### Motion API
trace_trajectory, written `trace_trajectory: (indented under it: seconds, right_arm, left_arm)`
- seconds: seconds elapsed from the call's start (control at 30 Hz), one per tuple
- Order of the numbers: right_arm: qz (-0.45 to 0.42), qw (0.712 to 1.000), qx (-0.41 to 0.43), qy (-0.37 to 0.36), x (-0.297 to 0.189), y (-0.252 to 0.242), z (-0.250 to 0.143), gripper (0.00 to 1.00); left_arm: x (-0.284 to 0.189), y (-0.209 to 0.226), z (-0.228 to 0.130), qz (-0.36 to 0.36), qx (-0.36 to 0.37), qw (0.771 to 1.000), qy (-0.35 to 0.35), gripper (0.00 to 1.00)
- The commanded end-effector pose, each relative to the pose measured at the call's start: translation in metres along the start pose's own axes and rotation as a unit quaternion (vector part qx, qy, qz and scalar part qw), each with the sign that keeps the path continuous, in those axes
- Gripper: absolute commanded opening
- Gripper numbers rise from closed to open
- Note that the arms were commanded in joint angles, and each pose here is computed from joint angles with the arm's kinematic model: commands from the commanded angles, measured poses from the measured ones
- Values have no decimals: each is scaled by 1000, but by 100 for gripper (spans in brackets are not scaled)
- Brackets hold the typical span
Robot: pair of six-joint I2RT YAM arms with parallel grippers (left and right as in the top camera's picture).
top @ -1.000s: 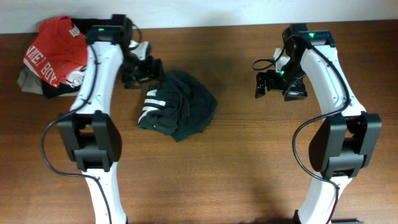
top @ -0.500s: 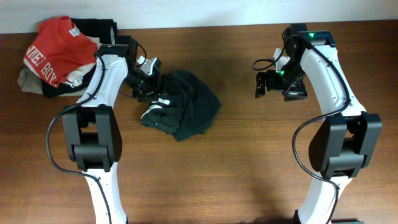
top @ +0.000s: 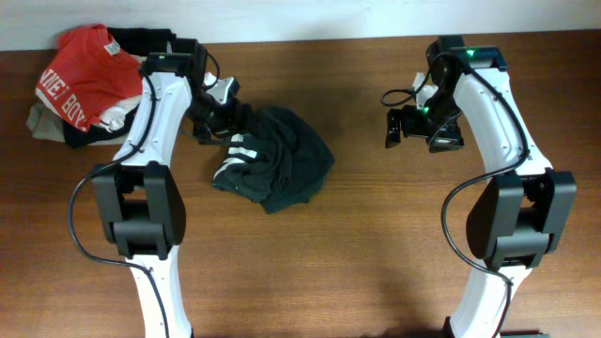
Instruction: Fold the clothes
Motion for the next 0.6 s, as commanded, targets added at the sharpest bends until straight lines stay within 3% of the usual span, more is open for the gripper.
trace_trajectory:
  seconds: [0.0,0.07,0.3,0.37,0.43,0.5,0.57]
  right_arm:
    - [-7,1000,-2,9,4,0,-1,99]
    - [-7,1000,-2,9,4,0,-1,99]
    - [-6,1000,-1,14,4,0,-3,99]
    - [-6,1000,-1,14,4,0,-3,99]
    - [-6,1000,-1,15,4,0,-3,99]
    - [-5,1000,-1,16,4,0,-3,99]
    - [-6,1000,0,20,4,0,-5,99]
  left_arm:
    - [23,-9,-8,4,19,999,26,78]
    - [33,-21,-12,-2,35,999,33,73]
    - [42,-39,-17,-2,60,998,31,73]
    - [42,-38,-17,-2,61,998,31,62]
    - [42,-38,-17,3,60,998,30,63]
    - [40,-27,-12,49,54,997,12,73]
    - [34,-11,-4,81,28,996,-7,74]
Point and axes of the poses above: each gripper's point midway between its finger pads, its own x axis out along the fingers, its own y axis along the line the jaws close on, z = x × y, the point moved 8 cm from there along -x, back along the fingers, and after that the axes turned 14 degrees about -x, right-handed, at the moved point
